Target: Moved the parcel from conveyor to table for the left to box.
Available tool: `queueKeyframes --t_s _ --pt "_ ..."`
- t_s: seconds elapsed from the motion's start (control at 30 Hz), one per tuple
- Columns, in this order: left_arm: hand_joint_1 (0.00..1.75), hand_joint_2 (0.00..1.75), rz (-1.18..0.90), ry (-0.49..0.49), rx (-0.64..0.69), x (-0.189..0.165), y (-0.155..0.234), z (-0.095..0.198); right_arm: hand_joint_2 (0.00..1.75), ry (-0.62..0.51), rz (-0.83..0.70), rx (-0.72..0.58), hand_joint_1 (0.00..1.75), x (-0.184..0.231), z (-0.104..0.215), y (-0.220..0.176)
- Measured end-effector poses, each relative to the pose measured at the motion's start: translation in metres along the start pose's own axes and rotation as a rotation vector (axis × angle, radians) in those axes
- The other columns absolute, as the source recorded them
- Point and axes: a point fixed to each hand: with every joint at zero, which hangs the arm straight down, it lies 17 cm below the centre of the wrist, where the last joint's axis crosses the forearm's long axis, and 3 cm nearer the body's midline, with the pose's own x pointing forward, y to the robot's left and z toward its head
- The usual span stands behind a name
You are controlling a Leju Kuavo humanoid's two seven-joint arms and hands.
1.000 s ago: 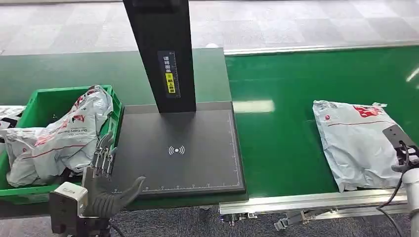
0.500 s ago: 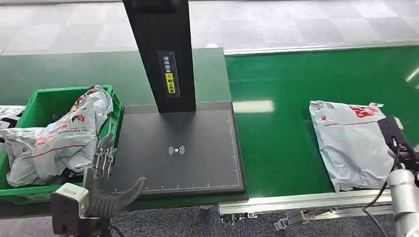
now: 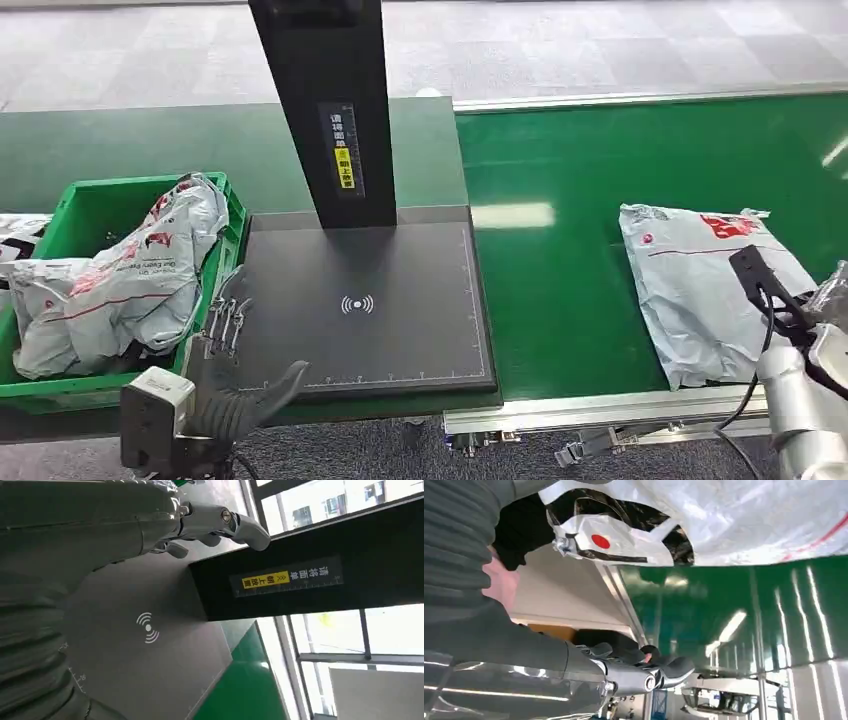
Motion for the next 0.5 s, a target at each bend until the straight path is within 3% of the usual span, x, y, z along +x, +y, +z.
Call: queueKeyframes --t_s 0.23,0.5 --pt "0.0 1.75 0.012 0.007 -0.011 -0.003 -0.001 0.0 1.75 0.086 0.089 0.295 0.0 -0.027 0.023 0.064" --pt "0.0 1.75 0.002 0.022 -0.005 -0.01 0.002 0.004 1.75 0.055 0.074 0.472 0.0 -0.029 0.046 0.105"
